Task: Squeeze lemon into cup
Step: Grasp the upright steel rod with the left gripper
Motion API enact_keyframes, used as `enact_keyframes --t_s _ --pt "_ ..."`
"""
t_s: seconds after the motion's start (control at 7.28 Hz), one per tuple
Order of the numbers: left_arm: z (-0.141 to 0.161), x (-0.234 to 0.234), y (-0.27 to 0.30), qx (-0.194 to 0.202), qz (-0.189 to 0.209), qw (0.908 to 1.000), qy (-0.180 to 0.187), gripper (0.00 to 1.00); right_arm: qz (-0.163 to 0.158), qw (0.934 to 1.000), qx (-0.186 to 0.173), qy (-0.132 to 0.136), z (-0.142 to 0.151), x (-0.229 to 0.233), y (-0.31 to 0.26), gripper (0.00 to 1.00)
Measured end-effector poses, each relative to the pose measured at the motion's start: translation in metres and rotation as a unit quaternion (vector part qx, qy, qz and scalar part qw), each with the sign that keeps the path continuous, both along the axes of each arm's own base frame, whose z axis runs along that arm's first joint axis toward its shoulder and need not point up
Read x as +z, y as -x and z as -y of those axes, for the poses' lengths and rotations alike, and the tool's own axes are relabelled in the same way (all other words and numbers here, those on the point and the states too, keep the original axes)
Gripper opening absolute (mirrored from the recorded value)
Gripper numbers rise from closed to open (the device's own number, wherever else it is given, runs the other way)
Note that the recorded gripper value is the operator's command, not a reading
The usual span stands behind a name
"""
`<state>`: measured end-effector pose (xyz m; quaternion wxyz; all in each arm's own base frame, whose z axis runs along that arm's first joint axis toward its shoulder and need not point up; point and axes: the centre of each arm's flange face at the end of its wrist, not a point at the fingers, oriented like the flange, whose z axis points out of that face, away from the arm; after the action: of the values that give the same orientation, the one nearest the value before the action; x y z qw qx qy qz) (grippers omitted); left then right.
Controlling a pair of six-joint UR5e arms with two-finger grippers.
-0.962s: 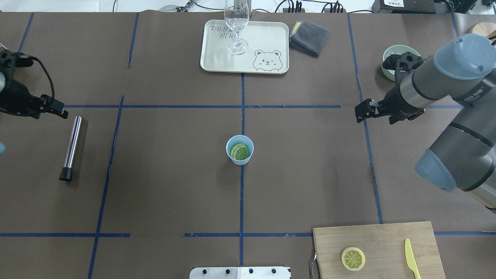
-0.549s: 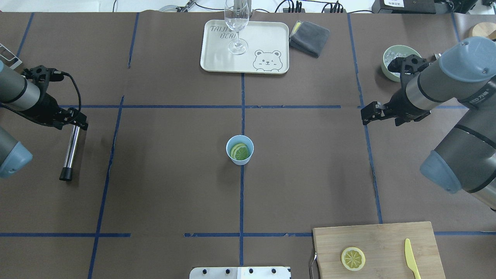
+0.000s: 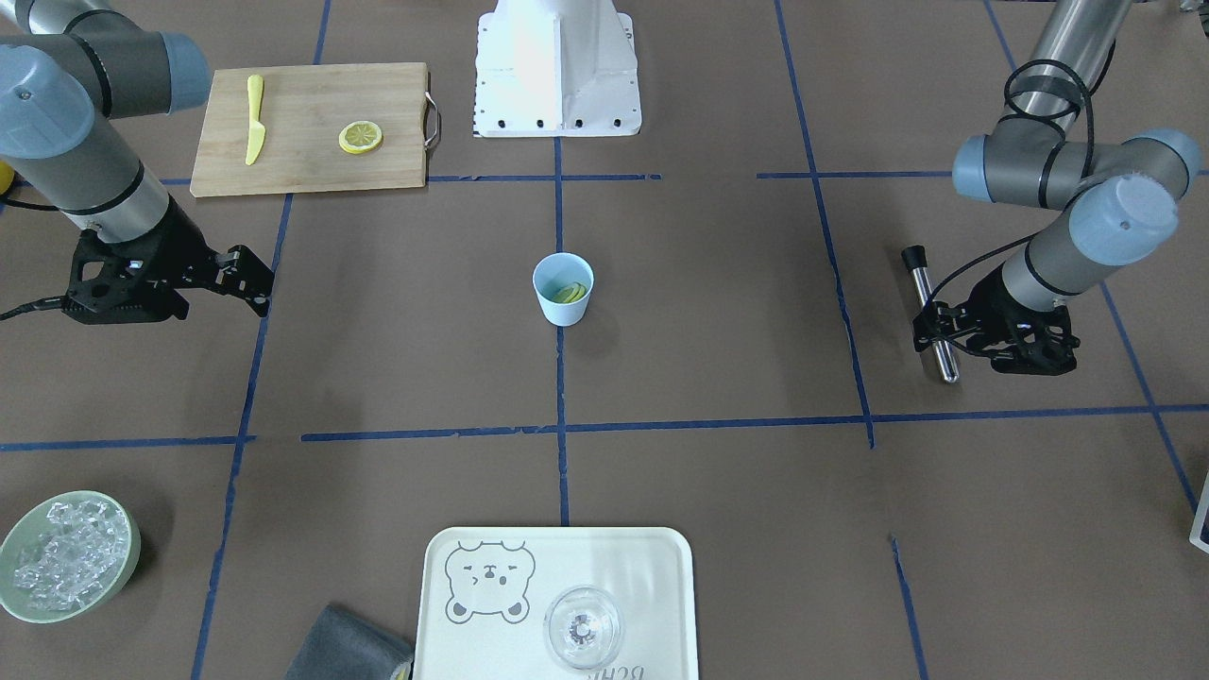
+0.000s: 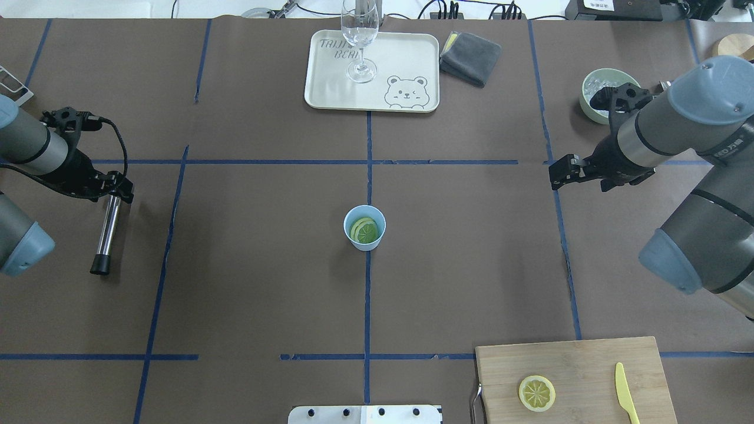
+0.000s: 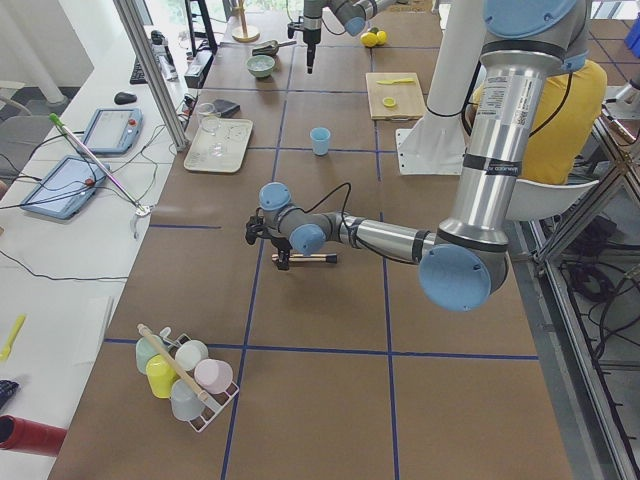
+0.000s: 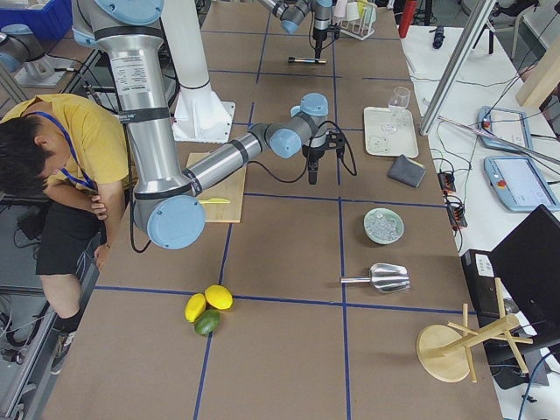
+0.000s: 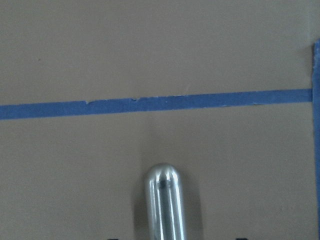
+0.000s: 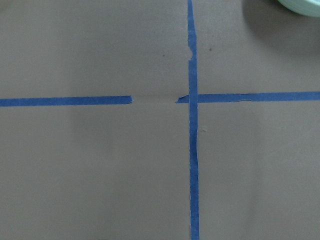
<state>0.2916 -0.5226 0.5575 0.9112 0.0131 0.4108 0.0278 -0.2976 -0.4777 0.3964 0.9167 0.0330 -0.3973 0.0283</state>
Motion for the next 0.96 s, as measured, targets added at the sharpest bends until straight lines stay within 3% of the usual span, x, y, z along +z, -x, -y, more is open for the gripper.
enact_keyframes --t_s 0.14,0.27,0.41,0.55,0.96 --pt "0.000 0.001 0.000 -0.001 0.002 1.0000 0.001 0.53 0.000 1.0000 0.000 0.000 0.000 0.000 0.000 1.00" --pt "0.000 0.002 0.000 -0.001 0.004 1.0000 0.001 0.43 0.000 1.0000 0.000 0.001 0.000 0.000 0.000 1.00" --pt "0.000 0.002 -0.001 -0.001 0.007 1.0000 0.004 0.11 0.000 1.0000 0.000 0.001 0.000 0.000 0.000 1.00" --pt "0.001 0.000 -0.002 -0.002 0.010 0.9999 0.007 0.00 0.000 1.0000 0.000 0.002 0.000 0.000 0.000 1.00" --pt "0.001 -0.026 0.001 -0.004 -0.003 0.9999 -0.010 0.00 0.002 1.0000 -0.001 0.002 -0.001 -0.001 0.000 1.00"
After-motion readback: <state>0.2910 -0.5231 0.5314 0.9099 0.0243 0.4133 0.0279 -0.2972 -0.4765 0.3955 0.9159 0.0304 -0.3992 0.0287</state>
